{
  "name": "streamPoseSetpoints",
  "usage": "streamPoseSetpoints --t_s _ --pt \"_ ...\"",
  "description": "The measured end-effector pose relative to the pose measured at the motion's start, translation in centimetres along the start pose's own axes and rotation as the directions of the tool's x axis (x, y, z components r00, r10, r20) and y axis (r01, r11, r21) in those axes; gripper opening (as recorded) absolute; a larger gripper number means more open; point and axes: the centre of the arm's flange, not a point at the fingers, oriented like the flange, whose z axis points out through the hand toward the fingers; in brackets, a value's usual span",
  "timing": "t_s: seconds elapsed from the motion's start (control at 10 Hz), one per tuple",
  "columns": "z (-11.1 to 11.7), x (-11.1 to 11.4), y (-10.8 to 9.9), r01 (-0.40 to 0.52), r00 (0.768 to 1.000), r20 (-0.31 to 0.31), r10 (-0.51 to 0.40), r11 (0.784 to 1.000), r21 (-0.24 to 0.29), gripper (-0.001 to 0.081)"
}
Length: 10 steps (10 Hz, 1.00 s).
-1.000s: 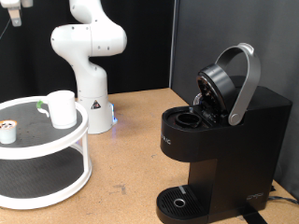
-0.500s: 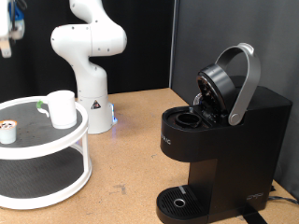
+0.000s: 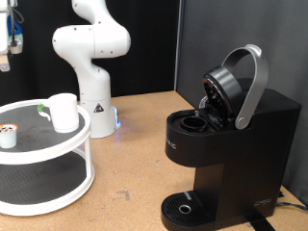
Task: Make a cup of coffee with the keurig machine
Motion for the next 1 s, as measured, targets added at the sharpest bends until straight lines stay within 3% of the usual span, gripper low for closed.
streamPoseSetpoints --t_s 0.3,0.7,1.0 --pt "1.7 -1.0 1.0 0.011 1.000 -0.027 -0.011 1.000 -0.011 0.0800" --pt "6.2 0.5 3.6 -0.018 0.999 0.028 0.019 0.999 -0.046 0.0800" --pt "6.7 0.6 3.3 0.009 1.000 0.023 -0.008 1.000 -0.029 0.0800"
